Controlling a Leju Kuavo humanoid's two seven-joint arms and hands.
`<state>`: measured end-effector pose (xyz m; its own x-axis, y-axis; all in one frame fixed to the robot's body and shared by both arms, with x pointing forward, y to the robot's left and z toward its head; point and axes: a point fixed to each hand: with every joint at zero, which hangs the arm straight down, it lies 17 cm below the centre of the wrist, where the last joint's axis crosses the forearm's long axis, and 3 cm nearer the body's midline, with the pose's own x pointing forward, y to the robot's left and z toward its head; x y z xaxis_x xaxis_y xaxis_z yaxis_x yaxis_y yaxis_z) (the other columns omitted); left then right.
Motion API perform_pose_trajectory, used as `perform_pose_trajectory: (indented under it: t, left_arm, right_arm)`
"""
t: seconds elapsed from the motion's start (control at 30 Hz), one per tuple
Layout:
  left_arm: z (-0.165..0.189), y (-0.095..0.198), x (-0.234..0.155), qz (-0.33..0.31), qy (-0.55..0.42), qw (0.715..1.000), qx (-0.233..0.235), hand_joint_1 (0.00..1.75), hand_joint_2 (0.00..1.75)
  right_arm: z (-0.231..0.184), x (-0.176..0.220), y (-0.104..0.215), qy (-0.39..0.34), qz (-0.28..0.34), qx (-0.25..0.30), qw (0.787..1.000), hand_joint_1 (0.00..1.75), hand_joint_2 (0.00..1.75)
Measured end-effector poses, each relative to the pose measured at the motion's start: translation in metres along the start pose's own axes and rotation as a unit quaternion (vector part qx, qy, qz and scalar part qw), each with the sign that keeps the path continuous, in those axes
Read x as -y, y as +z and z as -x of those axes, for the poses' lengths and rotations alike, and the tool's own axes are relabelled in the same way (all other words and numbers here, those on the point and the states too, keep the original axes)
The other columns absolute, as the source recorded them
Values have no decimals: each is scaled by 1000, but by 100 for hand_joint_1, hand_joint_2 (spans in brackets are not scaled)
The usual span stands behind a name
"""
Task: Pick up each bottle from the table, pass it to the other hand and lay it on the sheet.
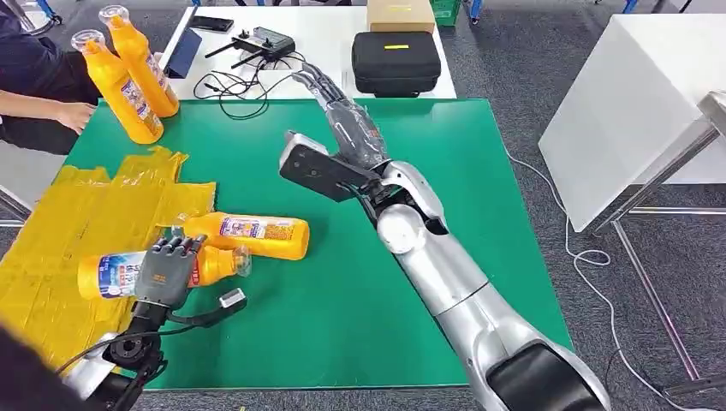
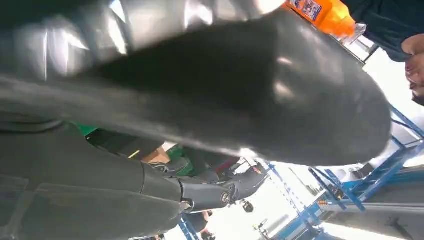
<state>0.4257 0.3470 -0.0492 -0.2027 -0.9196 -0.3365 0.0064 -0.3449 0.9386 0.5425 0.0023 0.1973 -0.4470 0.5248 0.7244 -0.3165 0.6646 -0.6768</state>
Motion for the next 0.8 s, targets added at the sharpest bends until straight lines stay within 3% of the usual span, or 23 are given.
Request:
perform_pose_trajectory:
  t: [0.03, 0.1, 0.13, 0.8]
  left_arm:
    - [-1, 1, 1, 2, 0, 1000, 3, 0, 175]
    - [-2, 3, 5, 7, 1, 1000, 8, 0, 175]
    - [-3, 4, 7, 9, 1, 1000, 12, 0, 0]
    - [0, 4, 8, 12, 27, 1000, 10, 0, 0]
  right_arm:
    - [1, 0, 0, 0, 0, -2, 1000, 0, 0]
    - [3, -2, 2, 0, -1, -4, 1000, 0, 0]
    - [6, -3, 3, 1, -2, -8, 1000, 0, 0]
    - [33, -10, 17, 9, -4, -36, 999, 0, 0]
